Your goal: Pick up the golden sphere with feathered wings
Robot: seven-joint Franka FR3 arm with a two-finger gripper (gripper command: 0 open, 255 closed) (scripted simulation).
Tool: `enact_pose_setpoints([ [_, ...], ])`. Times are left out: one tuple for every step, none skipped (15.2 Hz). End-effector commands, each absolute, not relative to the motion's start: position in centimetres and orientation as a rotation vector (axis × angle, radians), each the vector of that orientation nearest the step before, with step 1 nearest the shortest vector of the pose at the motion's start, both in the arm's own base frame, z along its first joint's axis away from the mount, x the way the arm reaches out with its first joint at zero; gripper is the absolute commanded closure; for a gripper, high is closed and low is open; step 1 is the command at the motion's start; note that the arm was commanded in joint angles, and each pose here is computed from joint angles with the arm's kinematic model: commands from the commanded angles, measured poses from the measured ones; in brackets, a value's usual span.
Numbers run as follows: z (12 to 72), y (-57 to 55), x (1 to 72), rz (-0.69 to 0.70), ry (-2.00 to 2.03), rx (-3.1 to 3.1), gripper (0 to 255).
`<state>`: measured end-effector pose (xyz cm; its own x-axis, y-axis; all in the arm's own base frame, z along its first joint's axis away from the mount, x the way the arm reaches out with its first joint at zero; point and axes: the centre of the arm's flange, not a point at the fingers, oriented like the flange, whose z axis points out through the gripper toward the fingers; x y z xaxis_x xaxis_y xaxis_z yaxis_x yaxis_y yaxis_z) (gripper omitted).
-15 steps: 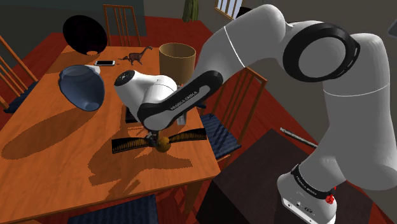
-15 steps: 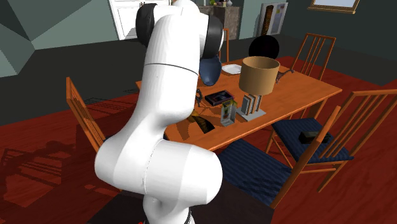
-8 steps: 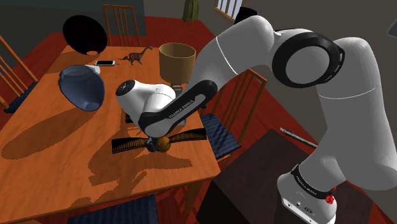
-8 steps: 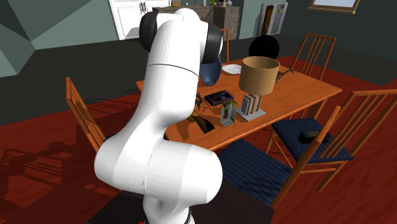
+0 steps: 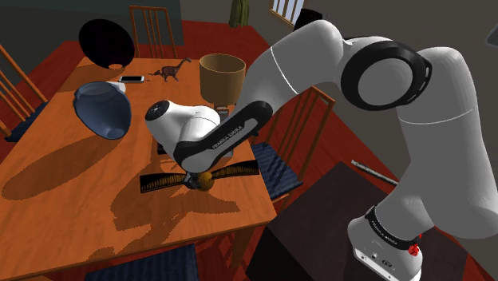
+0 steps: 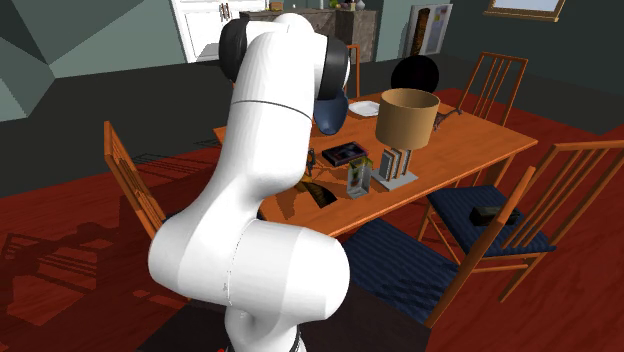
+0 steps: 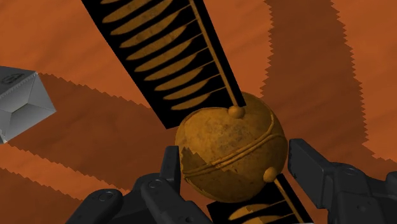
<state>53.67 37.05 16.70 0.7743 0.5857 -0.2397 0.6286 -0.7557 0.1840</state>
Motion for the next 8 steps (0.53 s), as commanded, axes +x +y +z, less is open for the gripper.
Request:
enact_pose_setpoints([
  [16.5,37.0,53.6,-0.248,0.946,2.714,255],
  [16.6,36.9,53.6,-0.248,0.946,2.714,255],
  [17.1,36.9,53.6,-0.248,0.946,2.714,255],
  [17.6,36.9,53.6,-0.248,0.946,2.714,255],
  [18.2,36.9,53.6,-0.248,0.946,2.714,255],
  [18.7,36.9,53.6,-0.248,0.946,2.714,255],
  [19.2,36.9,53.6,-0.248,0.946,2.714,255],
  [19.8,36.9,53.6,-0.248,0.946,2.714,255],
])
